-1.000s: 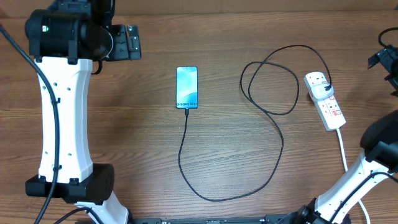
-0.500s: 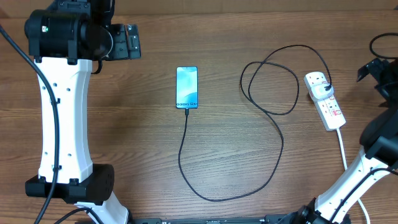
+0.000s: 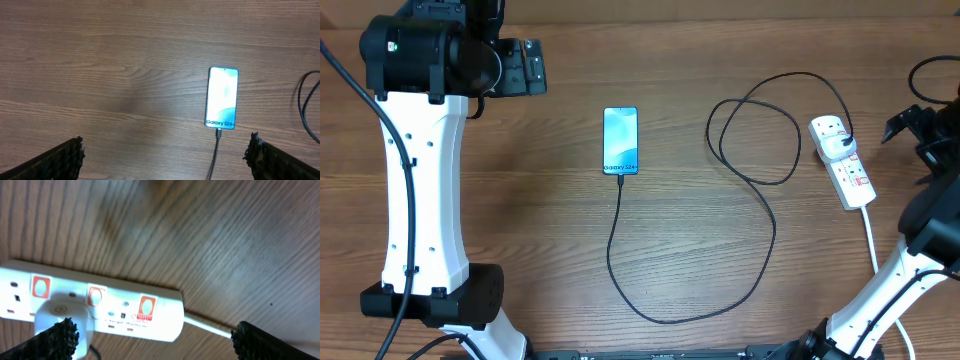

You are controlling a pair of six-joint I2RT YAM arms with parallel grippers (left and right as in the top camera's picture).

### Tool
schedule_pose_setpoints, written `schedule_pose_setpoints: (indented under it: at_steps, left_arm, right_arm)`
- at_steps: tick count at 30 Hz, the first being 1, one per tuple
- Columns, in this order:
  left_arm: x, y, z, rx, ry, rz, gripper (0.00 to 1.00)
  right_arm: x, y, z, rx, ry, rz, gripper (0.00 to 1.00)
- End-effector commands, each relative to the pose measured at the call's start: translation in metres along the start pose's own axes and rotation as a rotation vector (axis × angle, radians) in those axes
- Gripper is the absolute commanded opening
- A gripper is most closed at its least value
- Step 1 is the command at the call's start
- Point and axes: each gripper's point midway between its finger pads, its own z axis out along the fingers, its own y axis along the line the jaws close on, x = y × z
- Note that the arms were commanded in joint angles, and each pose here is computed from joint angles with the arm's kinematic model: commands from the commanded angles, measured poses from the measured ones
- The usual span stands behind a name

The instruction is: Plug charger to phone and switch on socket

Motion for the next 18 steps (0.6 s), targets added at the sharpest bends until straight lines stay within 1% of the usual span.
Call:
schedule_pose_setpoints:
  at_steps: [1, 8, 10, 15, 18]
  left_arm:
    - [-0.003, -0.001, -0.007, -0.003, -0.026, -0.01, 1.0]
    - [-0.003, -0.001, -0.007, -0.003, -0.026, -0.01, 0.99]
    - [-0.003, -0.001, -0.007, -0.003, -0.026, -0.01, 1.0]
    - [-0.003, -0.001, -0.007, -0.003, -0.026, -0.01, 1.0]
    - [-0.003, -0.001, -0.007, -0.003, -0.026, -0.01, 1.0]
  right_arm:
    - [0.007, 0.001, -0.005, -0.005, 0.011, 0.006, 1.0]
    - [0.026, 0.009, -0.052, -0.057, -0.082, -0.032, 1.0]
    - [0.03, 0.012, -0.057, -0.032, -0.108, -0.054, 1.0]
    - [0.034, 0.019, -0.037, 0.038, -0.125, -0.067, 1.0]
    - [0.029, 0.024, -0.019, 0.009, -0.118, -0.074, 1.0]
